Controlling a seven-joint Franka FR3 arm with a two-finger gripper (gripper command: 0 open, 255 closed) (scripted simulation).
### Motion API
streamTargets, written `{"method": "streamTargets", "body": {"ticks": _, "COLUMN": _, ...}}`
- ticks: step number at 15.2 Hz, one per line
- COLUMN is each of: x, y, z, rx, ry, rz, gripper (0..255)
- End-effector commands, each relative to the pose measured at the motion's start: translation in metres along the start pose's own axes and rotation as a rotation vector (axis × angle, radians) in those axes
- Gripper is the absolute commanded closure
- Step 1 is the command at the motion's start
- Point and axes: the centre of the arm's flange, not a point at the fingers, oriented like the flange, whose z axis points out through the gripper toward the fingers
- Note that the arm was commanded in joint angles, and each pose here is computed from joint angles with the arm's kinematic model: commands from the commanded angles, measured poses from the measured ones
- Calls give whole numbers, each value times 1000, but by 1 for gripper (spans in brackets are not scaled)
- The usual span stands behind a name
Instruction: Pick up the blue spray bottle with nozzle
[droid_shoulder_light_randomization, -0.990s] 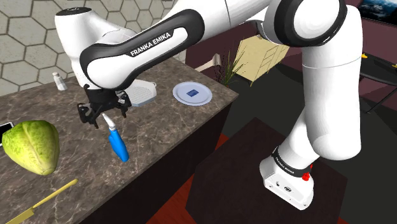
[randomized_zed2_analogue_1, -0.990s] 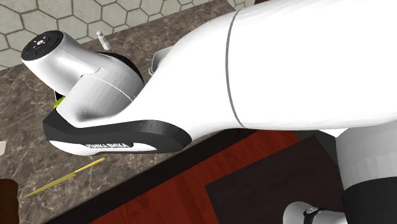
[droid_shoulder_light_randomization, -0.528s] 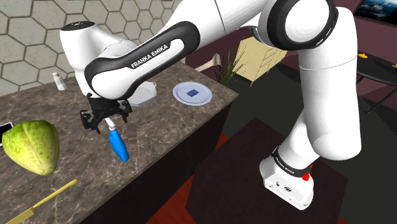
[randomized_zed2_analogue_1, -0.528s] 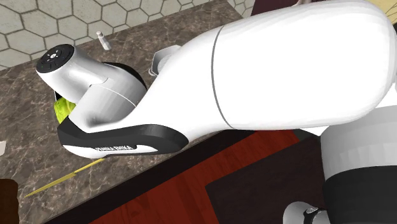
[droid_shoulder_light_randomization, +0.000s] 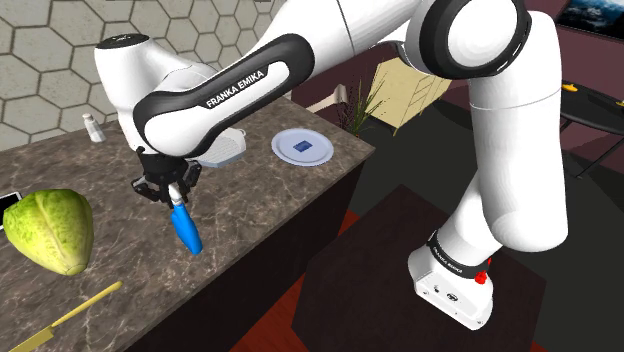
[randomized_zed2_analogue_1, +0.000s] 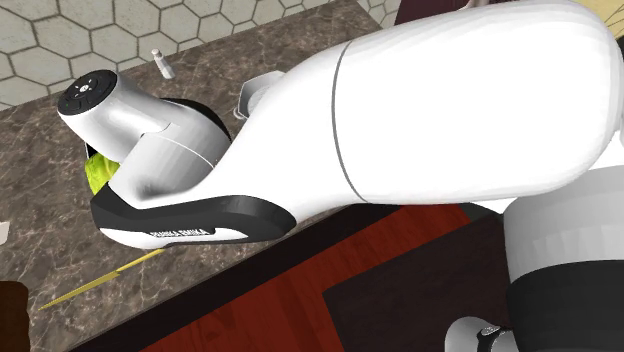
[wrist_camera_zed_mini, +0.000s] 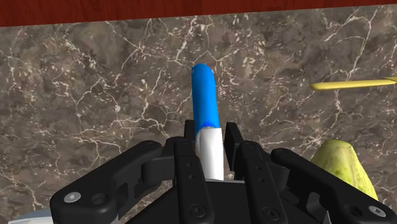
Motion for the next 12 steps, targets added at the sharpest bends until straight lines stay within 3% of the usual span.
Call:
{"method": "streamTargets", "body": {"ticks": 1, "x": 0, "y": 0, "z": 0, "rx": 0, "ry": 0, "rz": 0, "gripper": 255}}
{"method": "streamTargets", "body": {"ticks": 12, "x": 0, "y": 0, "z": -52, "rx": 0, "ry": 0, "rz": 0, "gripper": 255}}
